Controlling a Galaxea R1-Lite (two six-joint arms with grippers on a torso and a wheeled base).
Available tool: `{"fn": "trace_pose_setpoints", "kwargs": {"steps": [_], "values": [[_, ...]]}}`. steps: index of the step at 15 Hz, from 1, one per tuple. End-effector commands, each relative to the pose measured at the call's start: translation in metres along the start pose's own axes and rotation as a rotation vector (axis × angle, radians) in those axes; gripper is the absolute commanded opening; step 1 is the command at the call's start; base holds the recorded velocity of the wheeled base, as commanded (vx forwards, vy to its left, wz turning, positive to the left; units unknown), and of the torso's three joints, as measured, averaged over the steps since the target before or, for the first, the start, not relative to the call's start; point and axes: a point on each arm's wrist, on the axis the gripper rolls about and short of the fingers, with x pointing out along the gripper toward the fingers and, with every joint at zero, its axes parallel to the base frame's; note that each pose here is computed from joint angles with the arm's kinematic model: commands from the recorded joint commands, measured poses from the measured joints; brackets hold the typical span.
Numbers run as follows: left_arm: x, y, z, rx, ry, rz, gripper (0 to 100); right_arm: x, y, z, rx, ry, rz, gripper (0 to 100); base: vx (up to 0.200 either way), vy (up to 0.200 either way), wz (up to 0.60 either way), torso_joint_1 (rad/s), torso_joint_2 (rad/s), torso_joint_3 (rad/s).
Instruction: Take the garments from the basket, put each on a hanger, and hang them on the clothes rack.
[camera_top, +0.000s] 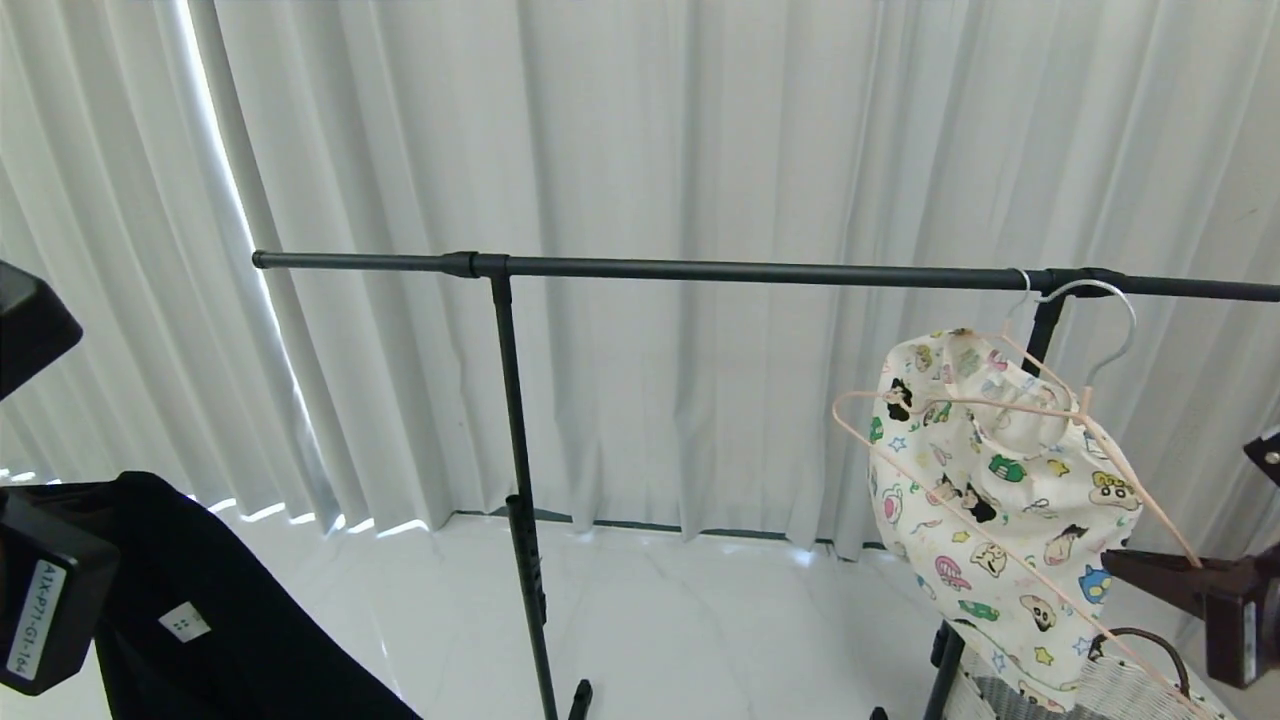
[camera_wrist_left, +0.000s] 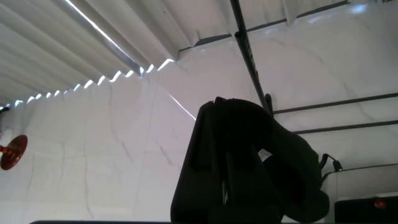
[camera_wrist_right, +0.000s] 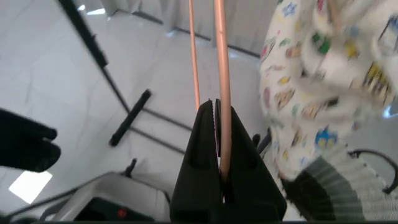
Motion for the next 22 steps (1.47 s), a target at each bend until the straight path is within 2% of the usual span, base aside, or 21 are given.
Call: {"fn": "trace_pose_setpoints", "kwargs": {"steps": [1, 4, 8, 11, 13, 14, 15, 16, 18, 22], "values": [[0.003, -0.003, -0.002, 0.011, 0.013, -0.002, 0, -0.028, 0.012, -0.01, -0.038, -0.049, 0.07, 0, -0.2, 0.0, 0.0, -0.002, 0.0, 0.007], [0.006, -0.005, -0.005, 0.027, 0.032, -0.004, 0, -0.036, 0.019, -0.015, -0.065, -0.042, 0.139, 0, -0.2, 0.0, 0.0, 0.006, 0.0, 0.007], [0.015, -0.014, 0.001, 0.045, 0.048, -0.021, 0, -0.037, 0.028, -0.011, -0.104, -0.042, 0.254, 0, -0.2, 0.0, 0.0, 0.002, 0.0, -0.001], [0.031, -0.03, -0.003, 0.079, 0.112, -0.133, 0, -0.032, 0.038, -0.01, -0.141, -0.016, 0.362, 0, 0.0, 0.0, 0.0, 0.0, 0.0, 0.0], [0.044, -0.042, 0.013, 0.006, 0.094, -0.157, 0, -0.032, 0.045, -0.008, -0.143, -0.006, 0.422, 0, 0.0, 0.0, 0.0, 0.0, 0.0, 0.0], [0.066, -0.058, 0.038, -0.139, 0.082, -0.137, 0, -0.032, 0.055, -0.004, -0.12, 0.005, 0.501, 0, 0.0, 0.0, 0.0, 0.0, 0.0, 0.0], [0.076, -0.065, 0.052, -0.198, 0.088, -0.123, 0, -0.032, 0.062, -0.001, -0.107, 0.005, 0.551, 0, 0.0, 0.0, 0.0, 0.0, 0.0, 0.0], [0.08, -0.067, 0.057, -0.211, 0.091, -0.12, 0, -0.031, 0.064, 0.0, -0.105, 0.002, 0.569, 0, 0.0, 0.0, 0.0, 0.0, 0.0, 0.0], [0.109, -0.072, 0.07, -0.239, 0.135, -0.069, 0, -0.031, 0.072, -0.001, -0.123, 0.01, 0.629, 0, 0.0, 0.0, 0.0, 0.0, 0.0, 0.0], [0.116, -0.074, 0.092, -0.335, 0.102, -0.07, 0, -0.029, 0.078, -0.002, -0.14, 0.034, 0.667, 0, 0.0, 0.0, 0.0, 0.0, 0.0, 0.0]]}}
